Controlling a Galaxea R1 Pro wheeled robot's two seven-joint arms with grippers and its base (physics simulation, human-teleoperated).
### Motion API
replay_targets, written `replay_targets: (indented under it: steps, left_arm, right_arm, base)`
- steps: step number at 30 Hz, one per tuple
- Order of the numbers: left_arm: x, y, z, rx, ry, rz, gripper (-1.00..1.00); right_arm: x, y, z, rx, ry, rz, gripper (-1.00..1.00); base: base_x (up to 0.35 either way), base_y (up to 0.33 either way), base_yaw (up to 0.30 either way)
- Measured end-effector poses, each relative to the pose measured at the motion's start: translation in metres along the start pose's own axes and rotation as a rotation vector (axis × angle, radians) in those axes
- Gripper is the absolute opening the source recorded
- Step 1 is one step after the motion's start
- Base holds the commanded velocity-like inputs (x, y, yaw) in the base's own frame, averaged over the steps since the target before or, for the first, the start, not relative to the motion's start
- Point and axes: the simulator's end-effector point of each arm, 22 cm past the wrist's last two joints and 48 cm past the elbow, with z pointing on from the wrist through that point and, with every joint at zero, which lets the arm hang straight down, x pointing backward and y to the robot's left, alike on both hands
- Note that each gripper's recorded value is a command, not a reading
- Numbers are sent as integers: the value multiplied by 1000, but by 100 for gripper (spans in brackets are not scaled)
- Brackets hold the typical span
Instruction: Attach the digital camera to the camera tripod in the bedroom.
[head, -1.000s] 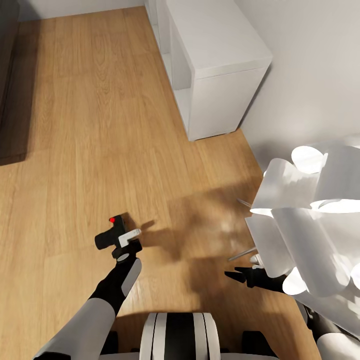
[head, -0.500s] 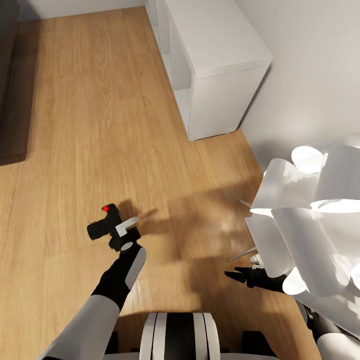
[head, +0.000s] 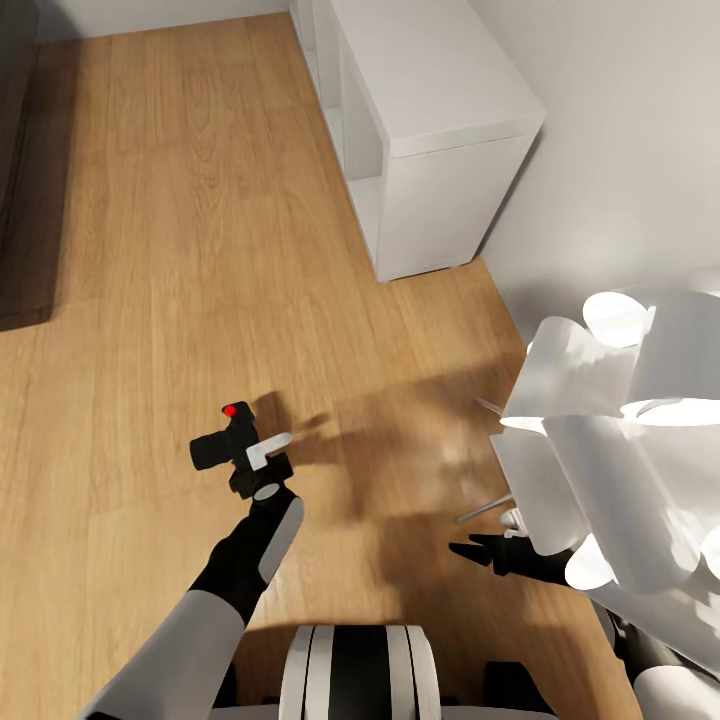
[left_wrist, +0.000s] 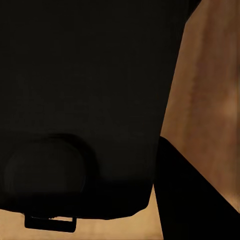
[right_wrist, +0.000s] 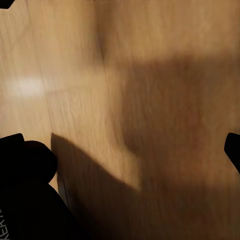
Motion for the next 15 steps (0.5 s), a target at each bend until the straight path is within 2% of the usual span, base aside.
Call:
replay_targets:
  steps: [15]
  left_arm:
    - [3, 0, 0, -1, 8, 3, -100]
  right_arm:
    - [0, 0, 0, 0, 0, 0, 100]
  base:
    - [0, 0, 0]
